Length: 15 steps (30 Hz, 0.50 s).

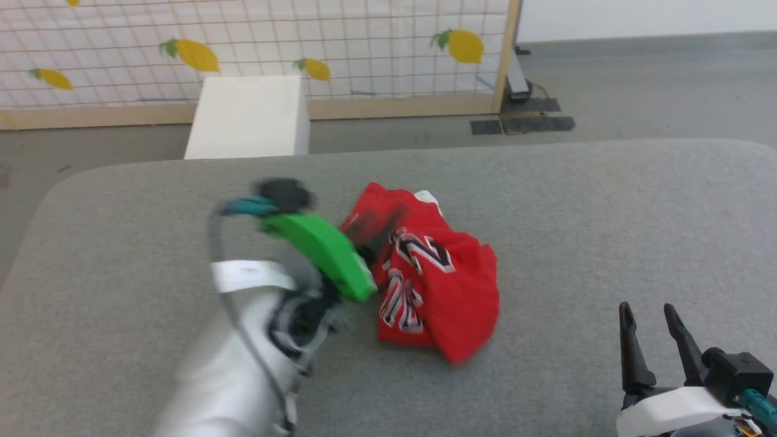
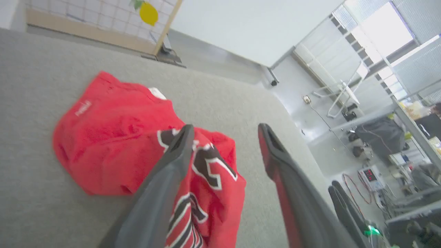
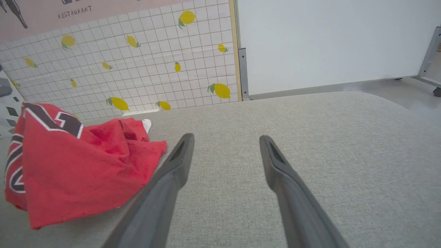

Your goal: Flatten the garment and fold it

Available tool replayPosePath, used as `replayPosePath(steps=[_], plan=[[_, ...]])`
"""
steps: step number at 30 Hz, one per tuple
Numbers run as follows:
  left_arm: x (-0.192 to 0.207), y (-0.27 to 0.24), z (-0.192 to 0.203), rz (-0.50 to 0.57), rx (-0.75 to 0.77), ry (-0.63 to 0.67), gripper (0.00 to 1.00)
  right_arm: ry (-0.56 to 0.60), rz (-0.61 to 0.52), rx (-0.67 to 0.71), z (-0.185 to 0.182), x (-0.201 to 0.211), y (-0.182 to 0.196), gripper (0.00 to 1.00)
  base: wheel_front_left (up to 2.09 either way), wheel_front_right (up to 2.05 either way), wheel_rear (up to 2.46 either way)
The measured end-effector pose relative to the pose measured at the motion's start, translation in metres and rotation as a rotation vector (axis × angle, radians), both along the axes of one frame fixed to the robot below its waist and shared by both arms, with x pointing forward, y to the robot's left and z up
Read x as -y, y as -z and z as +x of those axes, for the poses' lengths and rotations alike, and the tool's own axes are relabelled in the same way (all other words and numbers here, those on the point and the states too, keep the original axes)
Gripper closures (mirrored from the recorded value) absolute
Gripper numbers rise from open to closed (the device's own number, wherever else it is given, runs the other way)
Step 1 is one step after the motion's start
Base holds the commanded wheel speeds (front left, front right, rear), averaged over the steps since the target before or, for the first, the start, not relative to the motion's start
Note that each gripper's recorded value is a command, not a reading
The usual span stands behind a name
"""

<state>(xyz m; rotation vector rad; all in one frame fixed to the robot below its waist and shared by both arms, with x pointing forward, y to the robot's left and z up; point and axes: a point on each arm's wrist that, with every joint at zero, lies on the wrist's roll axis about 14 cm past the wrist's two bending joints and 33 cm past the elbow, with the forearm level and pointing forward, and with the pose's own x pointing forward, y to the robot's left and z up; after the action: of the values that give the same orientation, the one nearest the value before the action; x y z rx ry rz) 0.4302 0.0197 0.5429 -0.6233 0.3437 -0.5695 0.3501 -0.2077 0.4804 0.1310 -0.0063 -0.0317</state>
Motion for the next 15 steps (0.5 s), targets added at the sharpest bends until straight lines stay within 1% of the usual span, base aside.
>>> replayPosePath(steps=[4, 6, 8, 11, 12, 15], plan=[[-0.075, -0.042, 0.020, 0.028, 0.218, -0.264, 0.00, -0.021, 0.010, 0.016, 0.004, -0.007, -0.005, 0.00, 0.00, 0.00, 0.00], [-0.116, -0.051, 0.019, 0.099, 0.315, -0.403, 0.00, -0.033, 0.012, 0.023, 0.005, -0.011, -0.007, 0.00, 0.00, 0.00, 0.00], [-0.149, -0.052, 0.011, 0.164, 0.384, -0.510, 0.00, -0.042, 0.014, 0.028, 0.005, -0.014, -0.009, 0.00, 0.00, 0.00, 0.00], [-0.178, -0.038, -0.006, 0.266, 0.411, -0.587, 0.00, -0.048, 0.028, 0.020, 0.006, -0.016, -0.006, 0.00, 0.00, 0.00, 0.00], [-0.183, -0.031, -0.013, 0.304, 0.411, -0.595, 0.00, -0.053, 0.030, 0.004, 0.007, -0.018, -0.003, 0.00, 0.00, 0.00, 0.00], [-0.187, -0.013, -0.027, 0.369, 0.400, -0.607, 0.00, -0.064, 0.043, -0.068, 0.010, -0.021, 0.010, 0.00, 0.00, 0.00, 0.00]])
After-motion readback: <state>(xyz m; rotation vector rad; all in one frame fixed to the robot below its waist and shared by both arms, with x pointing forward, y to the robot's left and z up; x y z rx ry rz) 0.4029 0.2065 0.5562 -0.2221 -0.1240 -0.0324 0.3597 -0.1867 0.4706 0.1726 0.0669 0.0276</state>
